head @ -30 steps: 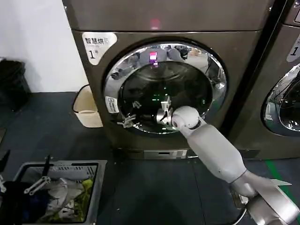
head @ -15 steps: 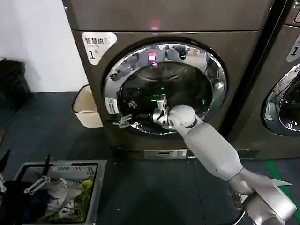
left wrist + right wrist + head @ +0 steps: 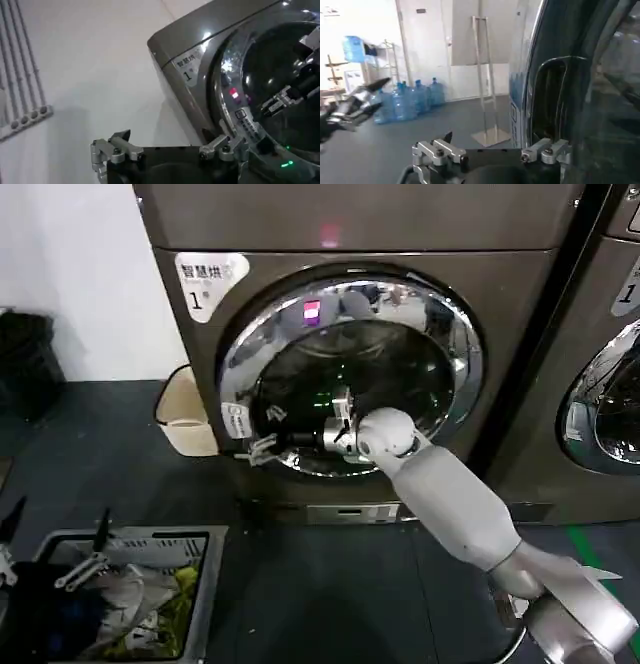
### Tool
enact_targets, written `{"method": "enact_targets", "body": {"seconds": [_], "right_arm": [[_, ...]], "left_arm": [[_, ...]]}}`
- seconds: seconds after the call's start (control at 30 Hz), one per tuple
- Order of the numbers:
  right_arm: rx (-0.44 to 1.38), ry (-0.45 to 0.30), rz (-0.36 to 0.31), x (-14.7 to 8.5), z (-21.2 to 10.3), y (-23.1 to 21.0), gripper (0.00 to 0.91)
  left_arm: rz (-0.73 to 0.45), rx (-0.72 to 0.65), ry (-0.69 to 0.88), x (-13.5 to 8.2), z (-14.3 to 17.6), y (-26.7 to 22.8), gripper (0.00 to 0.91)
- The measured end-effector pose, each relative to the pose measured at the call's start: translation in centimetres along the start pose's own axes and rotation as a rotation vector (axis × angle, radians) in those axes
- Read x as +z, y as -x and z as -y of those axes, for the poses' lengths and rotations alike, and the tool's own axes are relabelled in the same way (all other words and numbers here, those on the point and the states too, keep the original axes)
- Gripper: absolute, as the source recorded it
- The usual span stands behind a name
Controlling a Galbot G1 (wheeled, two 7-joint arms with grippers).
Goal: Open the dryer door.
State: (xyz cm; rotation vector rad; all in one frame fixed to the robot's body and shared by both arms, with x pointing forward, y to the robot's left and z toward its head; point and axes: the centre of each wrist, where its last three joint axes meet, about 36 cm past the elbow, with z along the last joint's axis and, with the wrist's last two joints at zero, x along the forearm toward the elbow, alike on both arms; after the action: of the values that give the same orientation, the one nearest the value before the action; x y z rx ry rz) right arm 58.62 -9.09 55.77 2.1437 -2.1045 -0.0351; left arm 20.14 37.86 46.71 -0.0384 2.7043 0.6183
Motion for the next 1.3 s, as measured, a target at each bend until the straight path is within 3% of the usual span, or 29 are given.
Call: {"method": "enact_targets", "body": {"seconds": [0.4, 0.83, 1.3], "right_arm": [[-0.092, 0.013, -0.018, -0.3, -4.0, -2.6, 0.907], [-0.192, -0.011, -0.045, -0.7, -8.0, -6.5, 0.907], [-0.303, -0.033, -0.08, 0.3, -10.1, -11.1, 0.907]], "left_arm": [[0.029, 0.082, -0.128, 1.1, -0.5, 5.7, 0.907], [0.081, 0.199, -0.141, 2.7, -0.7, 10.6, 0.907], [0.071, 0.431, -0.162, 3.9, 0.2, 13.4, 0.907]]}}
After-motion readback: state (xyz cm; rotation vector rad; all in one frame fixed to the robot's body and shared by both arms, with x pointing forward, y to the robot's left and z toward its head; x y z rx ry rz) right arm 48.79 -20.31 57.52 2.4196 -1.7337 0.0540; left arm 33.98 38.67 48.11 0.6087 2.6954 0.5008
